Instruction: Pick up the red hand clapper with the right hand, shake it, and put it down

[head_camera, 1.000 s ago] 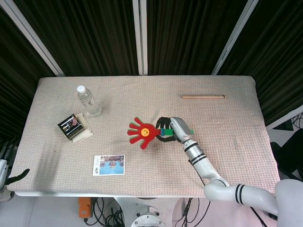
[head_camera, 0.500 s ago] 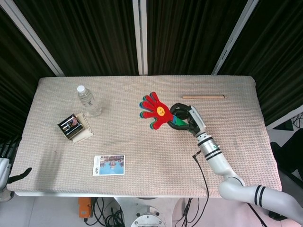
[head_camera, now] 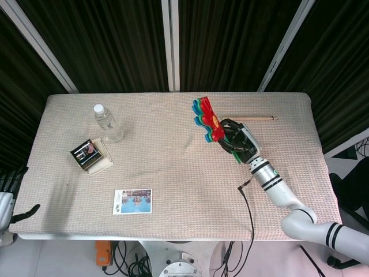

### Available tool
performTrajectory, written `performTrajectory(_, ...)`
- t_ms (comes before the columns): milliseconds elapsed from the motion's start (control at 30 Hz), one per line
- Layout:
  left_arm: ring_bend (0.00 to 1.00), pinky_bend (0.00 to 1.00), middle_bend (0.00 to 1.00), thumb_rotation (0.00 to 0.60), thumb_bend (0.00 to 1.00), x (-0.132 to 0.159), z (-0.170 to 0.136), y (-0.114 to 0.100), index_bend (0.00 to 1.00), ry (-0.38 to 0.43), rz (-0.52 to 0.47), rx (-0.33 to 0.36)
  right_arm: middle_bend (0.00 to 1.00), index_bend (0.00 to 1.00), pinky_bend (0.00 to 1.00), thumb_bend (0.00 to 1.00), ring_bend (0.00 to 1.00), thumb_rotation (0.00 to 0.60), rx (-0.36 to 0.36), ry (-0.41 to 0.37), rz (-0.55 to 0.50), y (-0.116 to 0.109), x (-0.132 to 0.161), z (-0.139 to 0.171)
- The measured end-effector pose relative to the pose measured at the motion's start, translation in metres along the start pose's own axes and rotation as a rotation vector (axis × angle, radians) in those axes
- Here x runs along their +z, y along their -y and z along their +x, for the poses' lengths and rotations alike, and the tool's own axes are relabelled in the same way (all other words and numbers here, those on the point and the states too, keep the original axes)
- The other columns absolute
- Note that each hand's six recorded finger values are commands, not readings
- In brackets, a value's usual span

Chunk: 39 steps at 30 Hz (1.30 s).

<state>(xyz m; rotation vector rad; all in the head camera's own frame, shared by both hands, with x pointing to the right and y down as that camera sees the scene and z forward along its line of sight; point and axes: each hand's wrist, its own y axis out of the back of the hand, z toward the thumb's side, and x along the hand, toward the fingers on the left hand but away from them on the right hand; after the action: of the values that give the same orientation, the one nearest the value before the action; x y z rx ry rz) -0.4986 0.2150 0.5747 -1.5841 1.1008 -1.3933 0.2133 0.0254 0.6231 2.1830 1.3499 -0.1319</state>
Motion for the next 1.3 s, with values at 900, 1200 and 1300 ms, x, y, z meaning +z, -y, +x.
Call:
performTrajectory(900, 0.00, 0.04, 0.03, 0.600, 0.15, 0.002, 0.003, 0.004, 0.02, 0.006, -0.013, -0.006, 0.81, 0.96, 0.95, 0.48, 0.84, 0.600, 0.010, 0.073, 1.528, 0.006, 0.000, 0.006)
performTrajectory(1200, 0.00, 0.04, 0.03, 0.600, 0.15, 0.005, 0.006, 0.003, 0.02, 0.013, -0.018, -0.003, 0.81, 0.96, 0.95, 0.48, 0.84, 0.600, -0.033, -0.025, 0.743, -0.003, 0.025, 0.011)
performTrajectory(1300, 0.00, 0.04, 0.03, 0.600, 0.15, 0.005, 0.006, 0.004, 0.02, 0.015, -0.019, -0.006, 0.81, 0.96, 0.96, 0.49, 0.84, 0.600, -0.028, -0.063, 0.395, -0.009, 0.034, 0.014)
